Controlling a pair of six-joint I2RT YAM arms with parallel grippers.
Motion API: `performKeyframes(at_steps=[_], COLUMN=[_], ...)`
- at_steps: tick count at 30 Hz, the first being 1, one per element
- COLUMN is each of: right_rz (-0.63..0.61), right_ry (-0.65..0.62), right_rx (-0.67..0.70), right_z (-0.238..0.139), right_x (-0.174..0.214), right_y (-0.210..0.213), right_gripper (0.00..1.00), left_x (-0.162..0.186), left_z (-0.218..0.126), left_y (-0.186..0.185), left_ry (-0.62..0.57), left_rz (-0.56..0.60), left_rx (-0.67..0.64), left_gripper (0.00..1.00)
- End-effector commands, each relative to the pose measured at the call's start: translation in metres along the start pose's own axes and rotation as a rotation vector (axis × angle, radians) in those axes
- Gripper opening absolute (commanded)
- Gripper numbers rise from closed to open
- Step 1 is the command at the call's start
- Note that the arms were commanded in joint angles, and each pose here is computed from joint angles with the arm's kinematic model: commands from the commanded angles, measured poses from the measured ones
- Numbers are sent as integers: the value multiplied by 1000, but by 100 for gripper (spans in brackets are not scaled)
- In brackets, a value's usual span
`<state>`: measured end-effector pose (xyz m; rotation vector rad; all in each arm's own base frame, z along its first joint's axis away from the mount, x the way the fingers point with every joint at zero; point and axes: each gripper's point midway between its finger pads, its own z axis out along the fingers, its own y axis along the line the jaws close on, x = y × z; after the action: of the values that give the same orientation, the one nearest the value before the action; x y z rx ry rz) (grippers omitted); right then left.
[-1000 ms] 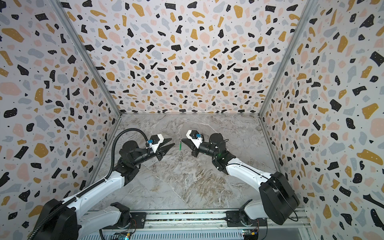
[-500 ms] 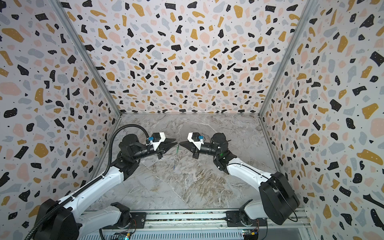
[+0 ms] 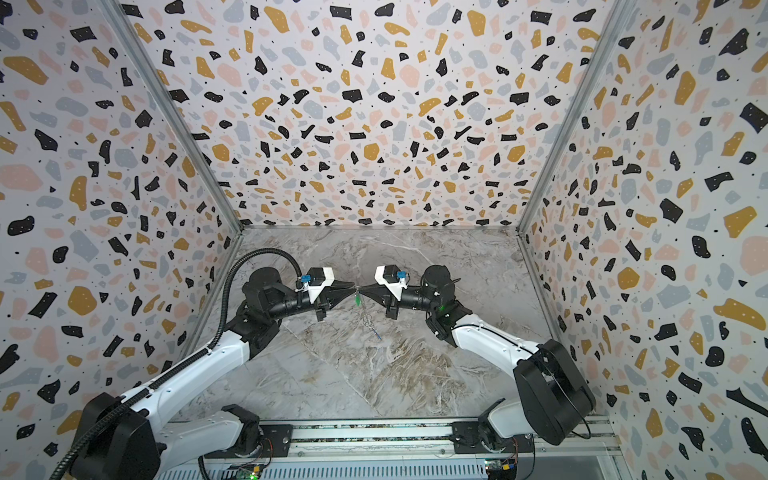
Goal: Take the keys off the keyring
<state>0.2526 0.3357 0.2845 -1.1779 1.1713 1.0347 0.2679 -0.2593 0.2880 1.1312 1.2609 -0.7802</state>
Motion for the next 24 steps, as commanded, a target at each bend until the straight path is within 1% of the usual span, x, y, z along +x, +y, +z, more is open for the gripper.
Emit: performKeyframes(at_steps=[1, 7, 10, 12, 13, 16, 18, 19, 21, 22, 24], right_rz=[-46, -49, -49, -52, -49, -44, -43, -43, -55, -70, -116], right_ry=[-52, -63, -66, -69, -68, -67, -65, -62, -37, -14, 37], right_rx=[-21, -36, -34, -34, -33, -40, -39, -34, -1, 39, 135], right_z=[2, 4, 4, 4, 4, 5, 6, 5, 1, -4, -19], right_x=[-25, -30, -31, -32, -31, -30, -29, -28, -25, -21, -11], right_y=[-2, -2, -2, -3, -3, -2, -3, -3, -9, -15, -27], right_gripper=[0, 0, 0, 0, 0, 0, 0, 6, 24, 29, 31], left_x=[-19, -11, -6, -4, -3, -6, -9, -10, -12, -12, -7], left_z=[-2, 0, 0, 1, 1, 1, 1, 1, 0, 1, 1], left_y=[-3, -5, -6, -7, -7, -7, -7, -7, -6, -5, -2], left_ry=[-57, -41, -21, -8, -3, -8, -13, -14, -5, 10, 56], left_rz=[64, 49, 47, 52, 52, 61, 65, 66, 77, 78, 82], left_rx=[18, 29, 36, 38, 40, 46, 49, 49, 48, 46, 42], left_gripper=[15, 11, 15, 15, 13, 1, 0, 0, 0, 0, 0])
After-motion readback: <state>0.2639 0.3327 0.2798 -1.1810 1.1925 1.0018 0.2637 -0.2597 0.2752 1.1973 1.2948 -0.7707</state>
